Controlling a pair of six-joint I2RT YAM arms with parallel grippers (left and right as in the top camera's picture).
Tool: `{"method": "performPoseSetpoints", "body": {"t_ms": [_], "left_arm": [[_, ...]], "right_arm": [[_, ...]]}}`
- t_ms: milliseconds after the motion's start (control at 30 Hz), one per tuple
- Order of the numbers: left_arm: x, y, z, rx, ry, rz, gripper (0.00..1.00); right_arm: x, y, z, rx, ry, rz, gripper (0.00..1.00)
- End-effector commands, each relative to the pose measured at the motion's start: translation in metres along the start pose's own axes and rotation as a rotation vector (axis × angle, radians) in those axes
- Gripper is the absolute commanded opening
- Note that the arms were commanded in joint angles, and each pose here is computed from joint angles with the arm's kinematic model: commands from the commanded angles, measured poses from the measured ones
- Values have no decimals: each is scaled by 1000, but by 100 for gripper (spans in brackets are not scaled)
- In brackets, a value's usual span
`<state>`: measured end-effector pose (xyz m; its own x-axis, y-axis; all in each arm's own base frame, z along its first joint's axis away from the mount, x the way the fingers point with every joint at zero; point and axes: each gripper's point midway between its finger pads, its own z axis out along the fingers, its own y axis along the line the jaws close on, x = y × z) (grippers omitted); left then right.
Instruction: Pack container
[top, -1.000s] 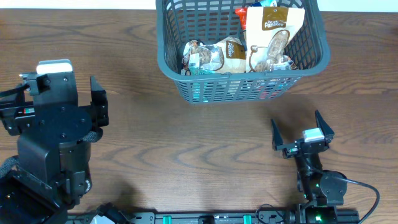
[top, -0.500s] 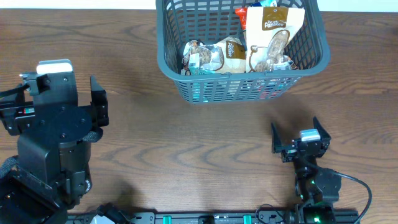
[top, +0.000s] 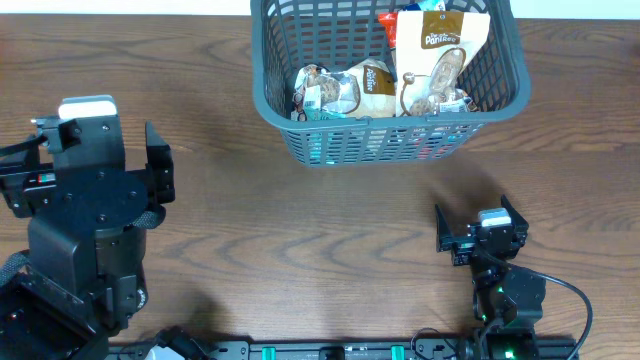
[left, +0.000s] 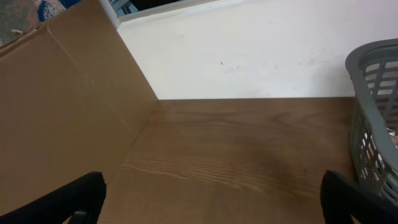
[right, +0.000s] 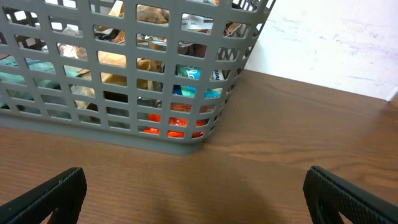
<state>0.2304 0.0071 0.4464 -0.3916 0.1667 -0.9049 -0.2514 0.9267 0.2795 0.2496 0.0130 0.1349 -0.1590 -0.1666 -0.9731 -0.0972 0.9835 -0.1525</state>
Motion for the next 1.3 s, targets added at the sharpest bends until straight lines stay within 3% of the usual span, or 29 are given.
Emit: {"method": "performPoseSetpoints", "body": {"t_ms": [0,367,1267], "left_arm": [[1,2,1,-12,4,12,98],[1,2,1,-12,4,12,99],[1,2,1,-12,4,12,99]], "right_arm": [[1,1,0,2,0,-9,99],[-17,-2,-6,16,-81,-13,99],[-22,-3,-8,19,-103,-14,99]]}}
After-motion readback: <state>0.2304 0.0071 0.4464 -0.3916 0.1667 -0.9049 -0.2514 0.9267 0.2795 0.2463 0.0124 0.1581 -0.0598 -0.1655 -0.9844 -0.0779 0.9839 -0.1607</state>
